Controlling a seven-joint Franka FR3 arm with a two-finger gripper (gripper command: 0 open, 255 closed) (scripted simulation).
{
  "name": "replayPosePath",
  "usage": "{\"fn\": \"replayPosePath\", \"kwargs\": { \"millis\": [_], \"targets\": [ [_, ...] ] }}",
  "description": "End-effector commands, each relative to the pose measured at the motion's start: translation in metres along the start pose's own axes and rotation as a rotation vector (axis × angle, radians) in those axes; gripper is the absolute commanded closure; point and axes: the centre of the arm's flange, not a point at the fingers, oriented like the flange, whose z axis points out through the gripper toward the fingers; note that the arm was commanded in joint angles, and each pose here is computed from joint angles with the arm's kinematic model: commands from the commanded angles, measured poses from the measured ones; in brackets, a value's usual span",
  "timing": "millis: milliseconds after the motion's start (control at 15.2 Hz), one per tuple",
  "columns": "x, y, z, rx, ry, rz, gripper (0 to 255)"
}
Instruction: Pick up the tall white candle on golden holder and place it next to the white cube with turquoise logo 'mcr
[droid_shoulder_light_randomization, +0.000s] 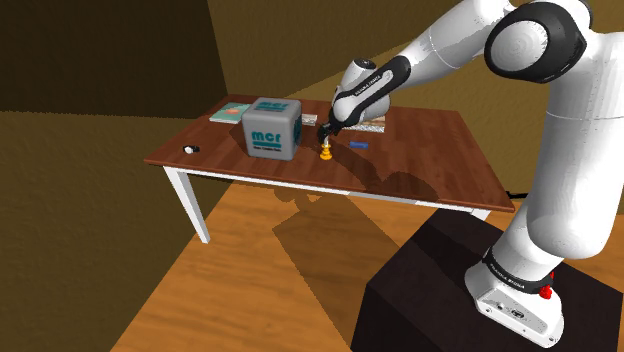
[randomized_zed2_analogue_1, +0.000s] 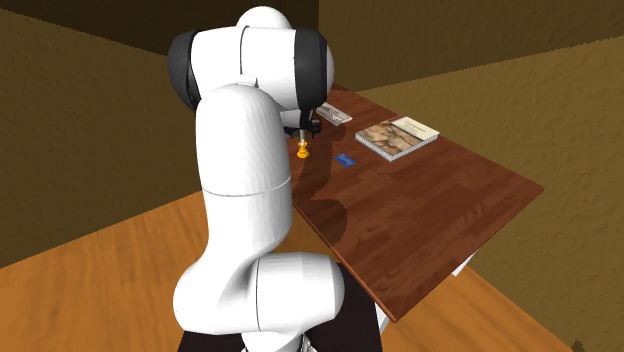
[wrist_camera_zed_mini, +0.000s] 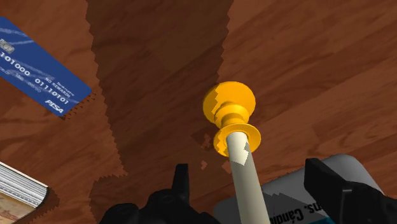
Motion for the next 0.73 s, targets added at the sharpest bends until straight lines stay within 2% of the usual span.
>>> {"fn": "replayPosePath", "kwargs": {
  "millis": [0,132,396,660],
  "targets": [
    [0.0,0.0,0.0,0.0,0.0,0.0,0],
    [0.0,0.0,0.0,0.0,0.0,0.0,0],
    [0.0,0.0,-0.05,0.0,0.0,0.0,0],
    [0.0,0.0,-0.05,0.0,0.0,0.0,0]
  ]
}}
